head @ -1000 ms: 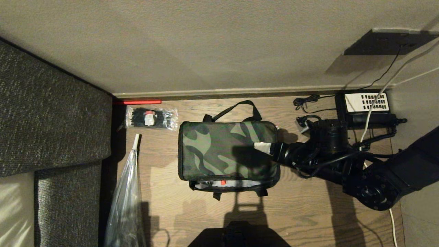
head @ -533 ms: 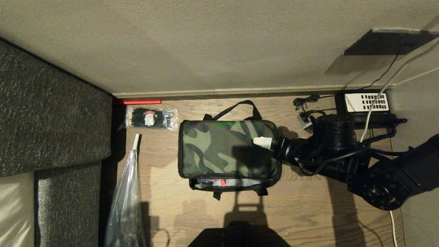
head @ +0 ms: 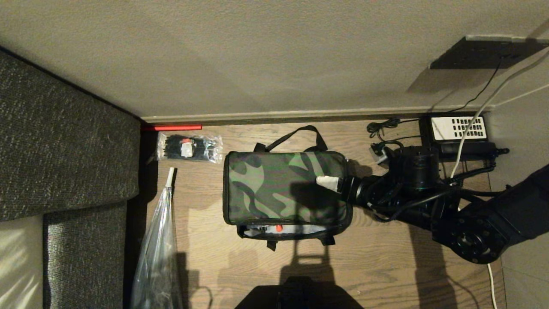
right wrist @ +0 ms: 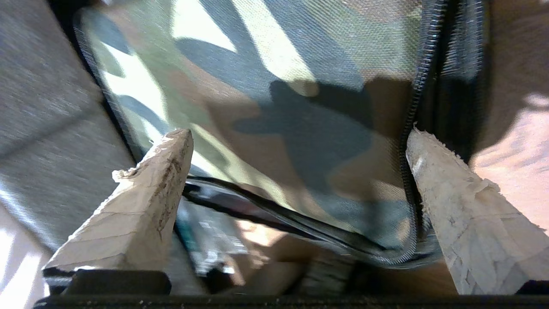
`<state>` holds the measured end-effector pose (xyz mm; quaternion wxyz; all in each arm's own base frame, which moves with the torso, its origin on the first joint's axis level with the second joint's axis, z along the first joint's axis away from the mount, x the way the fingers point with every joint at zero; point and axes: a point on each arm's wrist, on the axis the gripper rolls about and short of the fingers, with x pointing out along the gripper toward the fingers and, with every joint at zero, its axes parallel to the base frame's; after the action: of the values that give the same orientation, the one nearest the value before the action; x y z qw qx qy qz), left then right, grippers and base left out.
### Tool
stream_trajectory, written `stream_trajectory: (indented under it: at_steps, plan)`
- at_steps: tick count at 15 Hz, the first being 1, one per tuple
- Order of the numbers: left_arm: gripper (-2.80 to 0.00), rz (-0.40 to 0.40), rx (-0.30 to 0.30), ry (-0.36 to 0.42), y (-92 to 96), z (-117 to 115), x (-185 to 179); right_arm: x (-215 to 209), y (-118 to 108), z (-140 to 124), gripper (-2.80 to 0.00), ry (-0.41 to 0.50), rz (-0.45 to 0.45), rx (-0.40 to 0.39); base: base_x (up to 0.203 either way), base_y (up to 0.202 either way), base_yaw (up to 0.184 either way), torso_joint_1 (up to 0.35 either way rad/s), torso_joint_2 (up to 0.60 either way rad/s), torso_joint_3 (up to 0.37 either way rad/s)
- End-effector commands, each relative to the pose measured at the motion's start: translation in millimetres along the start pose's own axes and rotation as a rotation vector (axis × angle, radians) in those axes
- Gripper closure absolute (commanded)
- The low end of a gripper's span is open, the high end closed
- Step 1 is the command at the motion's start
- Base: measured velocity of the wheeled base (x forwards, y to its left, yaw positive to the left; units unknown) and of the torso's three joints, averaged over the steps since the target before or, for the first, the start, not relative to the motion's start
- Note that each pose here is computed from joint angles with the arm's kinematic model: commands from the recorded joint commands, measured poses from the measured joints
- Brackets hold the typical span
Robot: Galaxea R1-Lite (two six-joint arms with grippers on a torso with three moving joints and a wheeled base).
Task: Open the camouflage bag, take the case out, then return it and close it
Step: Open the top of the storage box
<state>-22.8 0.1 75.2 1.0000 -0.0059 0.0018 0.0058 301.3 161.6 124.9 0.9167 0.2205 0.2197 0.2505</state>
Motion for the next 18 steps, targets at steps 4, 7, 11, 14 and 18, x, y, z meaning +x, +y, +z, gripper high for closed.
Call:
stream_trajectory:
  at_steps: [4, 7, 11, 14, 18]
  plan:
    - [0.0, 0.001, -0.001, 0.001, 0.0, -0.9, 0.1, 6.8, -20.8, -3.5, -2.8, 0.012, -0.056, -0.116, 0.0, 0.0, 0.0, 0.0, 0.0, 0.0]
    - [0.0, 0.001, -0.001, 0.001, 0.0, -0.9, 0.1, 8.3, -23.2, -8.5, -2.8, 0.033, -0.062, -0.111, 0.0, 0.0, 0.0, 0.0, 0.0, 0.0]
    - [0.0, 0.001, -0.001, 0.001, 0.0, -0.9, 0.1, 10.2, -24.0, -12.6, -2.8, 0.051, -0.064, -0.099, 0.0, 0.0, 0.0, 0.0, 0.0, 0.0]
    - [0.0, 0.001, -0.001, 0.001, 0.0, -0.9, 0.1, 9.5, -19.4, -9.1, -2.8, 0.053, -0.059, -0.056, 0.0, 0.0, 0.0, 0.0, 0.0, 0.0]
    - [0.0, 0.001, -0.001, 0.001, 0.0, -0.9, 0.1, 15.2, -15.3, -14.8, -2.8, 0.071, -0.049, -0.009, 0.0, 0.0, 0.0, 0.0, 0.0, 0.0]
